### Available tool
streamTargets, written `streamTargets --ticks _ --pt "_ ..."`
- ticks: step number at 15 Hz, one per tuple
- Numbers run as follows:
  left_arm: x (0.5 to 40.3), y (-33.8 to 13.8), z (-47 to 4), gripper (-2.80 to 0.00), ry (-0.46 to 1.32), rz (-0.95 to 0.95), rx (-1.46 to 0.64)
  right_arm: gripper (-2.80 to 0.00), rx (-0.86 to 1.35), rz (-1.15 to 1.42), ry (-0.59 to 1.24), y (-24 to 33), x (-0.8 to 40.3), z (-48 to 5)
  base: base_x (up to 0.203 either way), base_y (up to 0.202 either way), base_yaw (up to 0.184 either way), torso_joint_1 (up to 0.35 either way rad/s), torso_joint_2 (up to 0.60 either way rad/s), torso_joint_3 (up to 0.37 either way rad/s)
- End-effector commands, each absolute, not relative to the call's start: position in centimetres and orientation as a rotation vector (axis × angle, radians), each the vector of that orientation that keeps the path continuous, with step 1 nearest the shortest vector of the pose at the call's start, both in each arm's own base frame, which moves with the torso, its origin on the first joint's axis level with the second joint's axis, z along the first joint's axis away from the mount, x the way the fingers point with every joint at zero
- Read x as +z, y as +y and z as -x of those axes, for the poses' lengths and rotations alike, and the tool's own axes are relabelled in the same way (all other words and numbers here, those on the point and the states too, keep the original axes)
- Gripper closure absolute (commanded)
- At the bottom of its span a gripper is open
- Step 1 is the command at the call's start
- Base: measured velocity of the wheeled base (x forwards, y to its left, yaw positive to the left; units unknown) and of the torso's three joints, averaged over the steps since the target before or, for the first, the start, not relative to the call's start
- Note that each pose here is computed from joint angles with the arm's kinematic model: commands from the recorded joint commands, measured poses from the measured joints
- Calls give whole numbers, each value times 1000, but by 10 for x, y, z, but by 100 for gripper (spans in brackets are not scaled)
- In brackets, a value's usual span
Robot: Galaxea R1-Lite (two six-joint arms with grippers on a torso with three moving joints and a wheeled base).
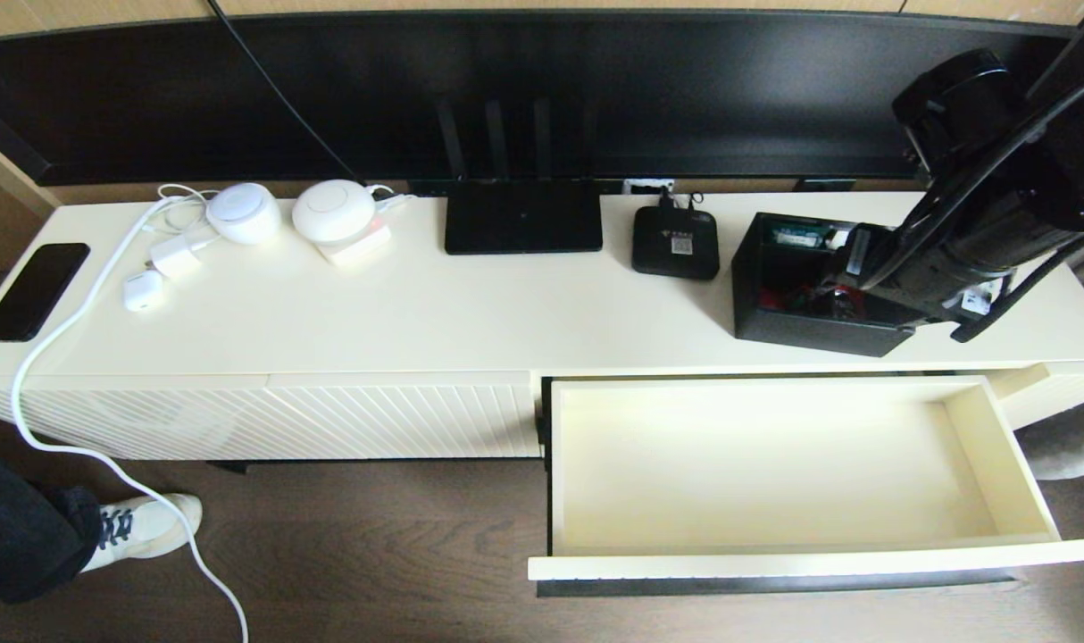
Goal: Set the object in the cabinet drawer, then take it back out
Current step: Put the storage box in the drawer
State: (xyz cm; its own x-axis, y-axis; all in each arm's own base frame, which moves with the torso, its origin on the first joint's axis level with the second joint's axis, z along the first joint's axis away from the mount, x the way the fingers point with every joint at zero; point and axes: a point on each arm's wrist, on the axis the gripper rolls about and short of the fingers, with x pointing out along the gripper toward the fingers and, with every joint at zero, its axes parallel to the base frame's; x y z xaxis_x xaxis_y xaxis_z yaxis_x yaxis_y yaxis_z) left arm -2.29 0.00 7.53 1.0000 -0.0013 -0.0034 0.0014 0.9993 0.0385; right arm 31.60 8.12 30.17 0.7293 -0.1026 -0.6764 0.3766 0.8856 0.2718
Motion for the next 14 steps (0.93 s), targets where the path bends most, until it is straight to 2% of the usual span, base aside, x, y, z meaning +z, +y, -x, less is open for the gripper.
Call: streamTargets --ticks 1,8,14 --pt "75 0 23 0 5 -38 -2 -280 -277 -368 729 79 293 -328 0 0 0 0 0 0" --pt "75 0 23 0 5 -38 -2 -280 -224 -305 644 78 291 -349 0 0 0 0 0 0" --pt "75 0 23 0 6 -38 -2 -280 -230 -290 666 81 276 -361 0 0 0 0 0 0"
